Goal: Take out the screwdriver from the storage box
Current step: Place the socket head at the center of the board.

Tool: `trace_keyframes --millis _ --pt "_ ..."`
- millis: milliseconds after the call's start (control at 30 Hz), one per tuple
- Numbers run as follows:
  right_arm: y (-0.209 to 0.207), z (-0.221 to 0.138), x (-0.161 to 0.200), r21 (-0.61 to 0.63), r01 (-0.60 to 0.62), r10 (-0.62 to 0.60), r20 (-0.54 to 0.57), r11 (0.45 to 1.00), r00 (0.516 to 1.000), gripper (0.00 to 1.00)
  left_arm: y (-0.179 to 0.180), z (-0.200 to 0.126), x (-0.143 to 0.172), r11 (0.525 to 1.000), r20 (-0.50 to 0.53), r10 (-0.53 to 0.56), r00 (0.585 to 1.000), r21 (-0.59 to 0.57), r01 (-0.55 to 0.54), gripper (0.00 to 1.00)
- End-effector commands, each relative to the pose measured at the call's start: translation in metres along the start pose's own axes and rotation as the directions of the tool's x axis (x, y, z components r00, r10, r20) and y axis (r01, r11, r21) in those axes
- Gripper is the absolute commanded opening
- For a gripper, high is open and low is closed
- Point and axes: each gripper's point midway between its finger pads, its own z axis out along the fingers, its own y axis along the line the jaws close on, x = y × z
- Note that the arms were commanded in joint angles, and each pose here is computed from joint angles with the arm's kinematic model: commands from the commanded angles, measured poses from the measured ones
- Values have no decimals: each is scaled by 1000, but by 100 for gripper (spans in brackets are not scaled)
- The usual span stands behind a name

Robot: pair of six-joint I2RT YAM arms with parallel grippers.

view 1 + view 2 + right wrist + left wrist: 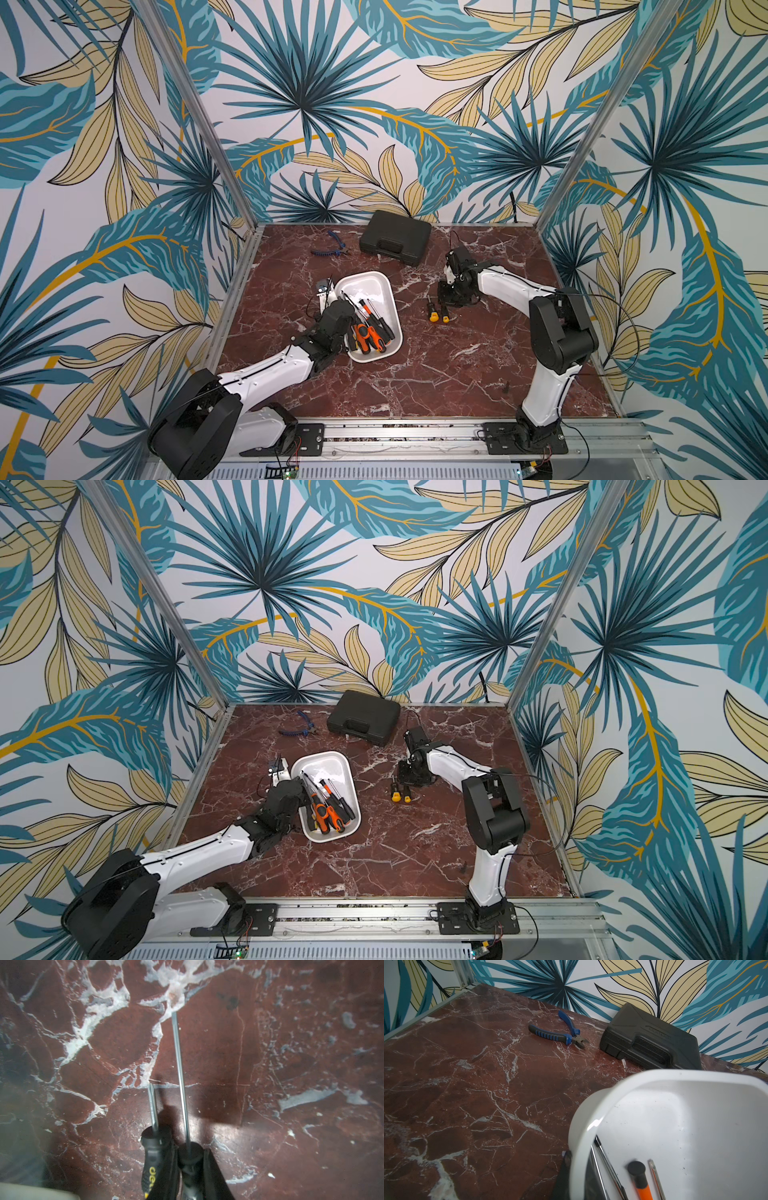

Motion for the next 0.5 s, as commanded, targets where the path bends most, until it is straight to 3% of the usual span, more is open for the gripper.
trace_keyframes --millis 0,467 --pt "-5 11 6 19 -17 18 -27 1000 999 15 -13 -6 -27 997 76 -66 995 45 63 0" --pt "-10 23 10 38 -15 17 -54 999 998 22 -13 -7 -30 997 81 -65 995 46 62 0"
